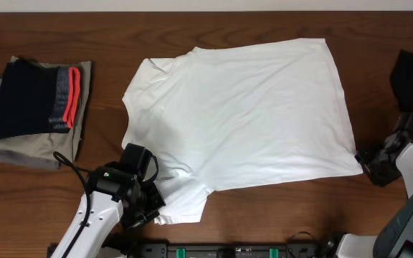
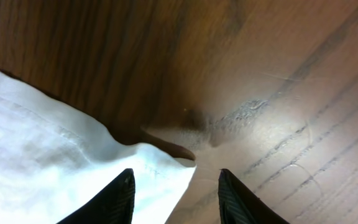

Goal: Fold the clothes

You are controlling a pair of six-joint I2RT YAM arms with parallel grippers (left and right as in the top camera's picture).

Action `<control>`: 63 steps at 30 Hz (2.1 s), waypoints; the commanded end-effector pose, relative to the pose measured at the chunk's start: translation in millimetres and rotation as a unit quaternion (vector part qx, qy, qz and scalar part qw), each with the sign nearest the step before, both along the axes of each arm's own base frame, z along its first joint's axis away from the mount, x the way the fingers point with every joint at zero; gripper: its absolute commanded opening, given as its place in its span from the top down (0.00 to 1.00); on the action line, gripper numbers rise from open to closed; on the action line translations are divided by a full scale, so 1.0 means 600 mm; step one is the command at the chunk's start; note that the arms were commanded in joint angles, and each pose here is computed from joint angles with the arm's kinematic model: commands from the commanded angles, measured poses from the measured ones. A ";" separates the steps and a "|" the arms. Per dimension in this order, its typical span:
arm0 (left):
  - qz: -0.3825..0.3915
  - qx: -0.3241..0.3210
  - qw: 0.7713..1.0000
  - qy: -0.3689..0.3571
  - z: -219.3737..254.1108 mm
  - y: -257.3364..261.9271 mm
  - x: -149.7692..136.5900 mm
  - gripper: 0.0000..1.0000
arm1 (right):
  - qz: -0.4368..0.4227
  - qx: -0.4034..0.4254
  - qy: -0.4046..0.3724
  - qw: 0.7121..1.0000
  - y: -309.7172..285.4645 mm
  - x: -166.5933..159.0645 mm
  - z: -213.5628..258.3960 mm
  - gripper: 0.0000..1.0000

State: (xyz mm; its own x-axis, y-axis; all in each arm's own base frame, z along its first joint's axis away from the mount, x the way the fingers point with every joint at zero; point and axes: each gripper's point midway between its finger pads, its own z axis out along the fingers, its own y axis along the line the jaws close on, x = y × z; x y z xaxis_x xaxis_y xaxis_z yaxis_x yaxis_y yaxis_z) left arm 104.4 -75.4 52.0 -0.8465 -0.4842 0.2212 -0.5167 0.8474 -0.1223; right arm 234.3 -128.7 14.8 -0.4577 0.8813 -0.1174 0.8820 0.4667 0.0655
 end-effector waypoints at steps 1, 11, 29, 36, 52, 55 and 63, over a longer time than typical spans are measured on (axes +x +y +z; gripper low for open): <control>-0.010 0.009 1.000 -0.015 0.009 0.004 0.010 0.94 | 0.009 0.021 -0.001 1.000 0.010 0.004 -0.011 0.58; -0.010 0.009 1.000 -0.015 0.009 0.004 0.010 0.94 | 0.009 0.056 0.025 0.998 0.026 -0.005 -0.042 0.59; -0.010 0.008 1.000 -0.012 0.059 0.003 0.013 0.94 | -0.027 0.023 0.066 0.997 0.011 -0.040 -0.018 0.99; -0.009 0.004 0.999 -0.032 0.091 -0.001 0.029 0.94 | -0.029 -0.006 0.042 0.999 0.003 -0.043 0.030 0.99; 0.014 0.006 0.955 -0.295 0.138 -0.013 0.238 0.94 | -0.042 -0.026 -0.050 0.997 -0.017 0.021 0.072 0.99; 0.026 0.019 0.946 -0.323 0.147 0.000 0.263 0.94 | -0.046 -0.025 -0.063 0.997 -0.018 0.031 0.073 0.99; 0.029 0.026 0.933 -0.358 0.147 0.014 0.317 0.94 | -0.035 0.007 -0.126 0.991 -0.006 0.082 0.079 0.99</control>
State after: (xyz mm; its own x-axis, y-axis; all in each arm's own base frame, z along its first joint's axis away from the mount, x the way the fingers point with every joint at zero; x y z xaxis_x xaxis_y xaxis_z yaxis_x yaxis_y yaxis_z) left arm 283.5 -74.8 138.5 -0.7508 -0.5409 -0.3792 -0.3682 0.8193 -0.4396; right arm 270.9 -136.2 57.9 -0.3640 0.9047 -0.2215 0.8791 0.4123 0.2390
